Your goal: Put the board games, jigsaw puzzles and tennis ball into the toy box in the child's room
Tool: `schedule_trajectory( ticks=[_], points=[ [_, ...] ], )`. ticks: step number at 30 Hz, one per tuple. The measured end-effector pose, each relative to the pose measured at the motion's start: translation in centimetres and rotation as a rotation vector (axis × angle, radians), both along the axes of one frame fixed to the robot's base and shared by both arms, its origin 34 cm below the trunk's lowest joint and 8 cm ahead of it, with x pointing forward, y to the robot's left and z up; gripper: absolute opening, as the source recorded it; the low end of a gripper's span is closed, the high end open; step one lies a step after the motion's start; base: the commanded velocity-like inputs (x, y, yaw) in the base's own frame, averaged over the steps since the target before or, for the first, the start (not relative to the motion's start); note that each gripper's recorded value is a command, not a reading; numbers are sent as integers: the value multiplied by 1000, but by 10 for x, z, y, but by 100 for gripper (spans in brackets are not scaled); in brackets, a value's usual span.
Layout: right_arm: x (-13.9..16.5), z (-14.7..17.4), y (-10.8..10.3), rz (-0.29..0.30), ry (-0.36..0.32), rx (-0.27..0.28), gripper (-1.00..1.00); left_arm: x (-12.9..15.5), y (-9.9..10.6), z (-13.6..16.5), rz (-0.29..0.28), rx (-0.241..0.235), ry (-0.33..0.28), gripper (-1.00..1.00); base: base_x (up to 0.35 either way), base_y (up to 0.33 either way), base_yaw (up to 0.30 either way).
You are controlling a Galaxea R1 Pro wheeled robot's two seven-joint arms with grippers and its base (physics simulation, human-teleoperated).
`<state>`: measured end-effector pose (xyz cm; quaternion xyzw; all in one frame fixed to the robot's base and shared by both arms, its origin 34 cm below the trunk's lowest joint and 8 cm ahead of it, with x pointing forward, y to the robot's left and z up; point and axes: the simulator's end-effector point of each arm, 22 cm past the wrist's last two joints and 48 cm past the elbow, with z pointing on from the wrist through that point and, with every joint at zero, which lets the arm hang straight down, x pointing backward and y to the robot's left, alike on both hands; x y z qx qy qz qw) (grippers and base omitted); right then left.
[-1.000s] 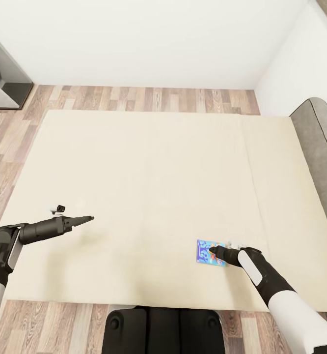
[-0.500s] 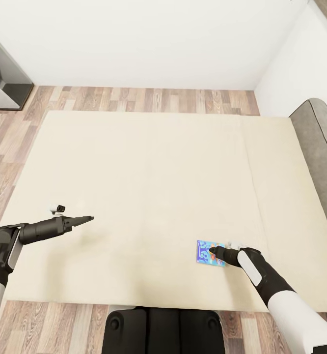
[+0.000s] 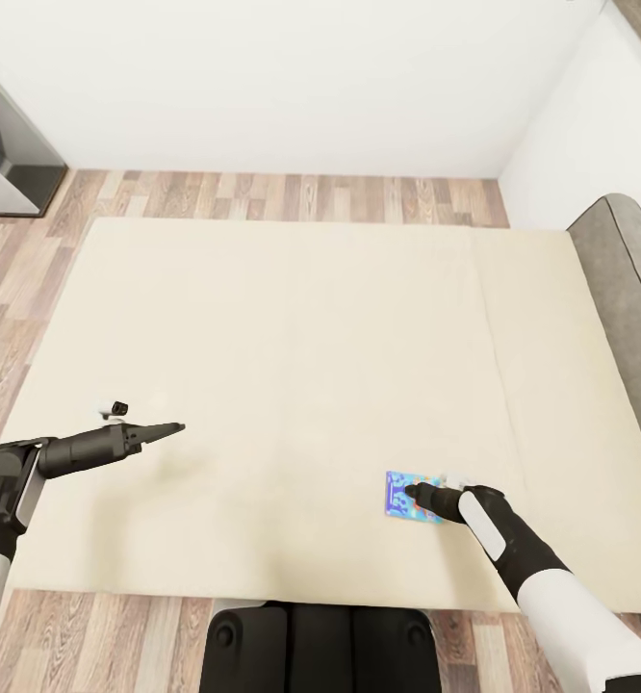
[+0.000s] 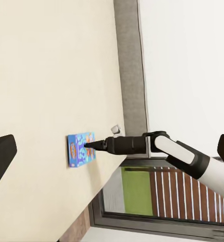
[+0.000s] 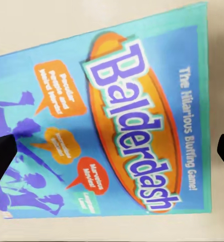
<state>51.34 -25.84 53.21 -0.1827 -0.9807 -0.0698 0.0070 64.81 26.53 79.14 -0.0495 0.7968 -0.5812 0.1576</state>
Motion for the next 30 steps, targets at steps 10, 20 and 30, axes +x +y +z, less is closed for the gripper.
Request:
schedule_trajectory(
  ticks=[10,20,30],
  points=[
    [3,3,0,1,-7,0,100,2,0,4,0,0,-8,100,0,0,0],
    [4,3,0,1,-8,0,100,2,0,4,0,0,-8,100,0,12,0],
    [4,3,0,1,-8,0,100,2,0,4,0,0,-8,100,0,10,0]
  ],
)
